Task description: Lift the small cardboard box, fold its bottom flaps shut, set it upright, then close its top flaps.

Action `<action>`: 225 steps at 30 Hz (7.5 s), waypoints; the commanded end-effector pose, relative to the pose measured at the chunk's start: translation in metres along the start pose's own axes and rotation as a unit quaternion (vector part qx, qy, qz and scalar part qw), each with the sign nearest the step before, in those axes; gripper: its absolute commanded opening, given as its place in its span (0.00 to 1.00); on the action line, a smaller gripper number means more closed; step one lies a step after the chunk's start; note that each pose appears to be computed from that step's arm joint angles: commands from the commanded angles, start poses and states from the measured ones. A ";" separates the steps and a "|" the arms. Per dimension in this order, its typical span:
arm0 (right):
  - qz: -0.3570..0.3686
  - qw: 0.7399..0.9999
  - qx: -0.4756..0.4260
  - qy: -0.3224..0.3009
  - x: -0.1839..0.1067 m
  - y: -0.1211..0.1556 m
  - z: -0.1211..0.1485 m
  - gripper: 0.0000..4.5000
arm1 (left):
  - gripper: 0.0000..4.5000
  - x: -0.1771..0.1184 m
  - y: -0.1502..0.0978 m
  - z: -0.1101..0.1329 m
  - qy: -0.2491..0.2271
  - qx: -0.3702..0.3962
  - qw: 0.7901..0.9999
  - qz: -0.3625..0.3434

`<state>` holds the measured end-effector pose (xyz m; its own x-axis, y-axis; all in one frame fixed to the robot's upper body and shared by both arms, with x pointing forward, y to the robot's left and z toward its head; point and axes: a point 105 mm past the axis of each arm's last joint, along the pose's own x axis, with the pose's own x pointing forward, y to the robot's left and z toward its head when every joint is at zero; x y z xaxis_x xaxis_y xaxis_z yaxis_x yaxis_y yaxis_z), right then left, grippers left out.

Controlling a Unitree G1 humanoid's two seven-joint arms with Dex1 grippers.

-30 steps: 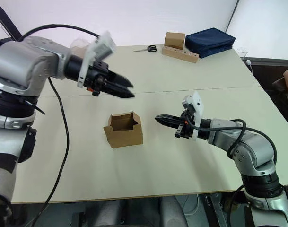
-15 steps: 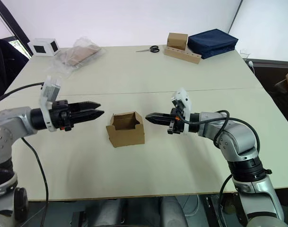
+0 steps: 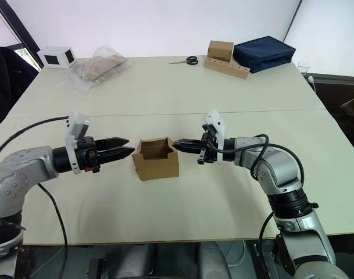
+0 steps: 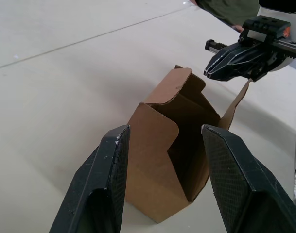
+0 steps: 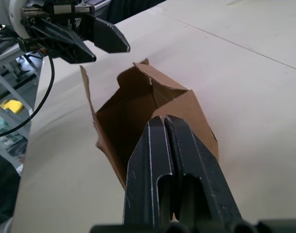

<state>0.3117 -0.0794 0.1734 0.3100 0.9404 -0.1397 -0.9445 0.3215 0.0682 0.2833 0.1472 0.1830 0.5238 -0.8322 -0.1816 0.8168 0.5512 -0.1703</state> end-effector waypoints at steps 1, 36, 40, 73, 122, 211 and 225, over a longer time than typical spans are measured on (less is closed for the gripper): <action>0.003 1.000 -0.019 -0.012 0.002 0.001 0.008 0.00 | 0.52 0.000 -0.001 0.005 -0.014 0.011 1.000 -0.005; 0.009 1.000 -0.001 0.021 0.014 0.010 -0.023 0.00 | 0.01 0.042 0.014 -0.022 0.050 0.075 0.995 -0.031; 0.003 1.000 -0.001 0.019 0.012 0.009 -0.020 0.00 | 0.01 0.048 0.021 -0.015 0.041 0.092 0.994 -0.035; -0.008 1.000 0.004 0.019 0.014 0.007 -0.017 0.00 | 0.01 0.036 0.016 -0.020 0.040 0.084 0.995 -0.046; 0.004 0.994 -0.098 0.048 0.015 0.057 0.009 0.00 | 0.01 0.074 0.070 0.006 0.045 0.073 0.988 -0.128; 0.002 0.999 -0.001 0.044 0.028 0.032 -0.016 0.00 | 0.01 0.019 0.055 0.067 -0.113 0.094 0.989 -0.013; 0.004 0.999 0.002 0.031 0.031 0.021 -0.012 0.00 | 0.01 -0.018 -0.025 -0.007 -0.050 -0.044 0.998 -0.013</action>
<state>0.2975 -0.0450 0.1476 0.2887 0.9300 -0.2275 -0.9410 0.3195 0.1117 0.2572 0.1523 0.1749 0.5323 -0.8416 -0.0910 0.7894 0.5323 -0.3058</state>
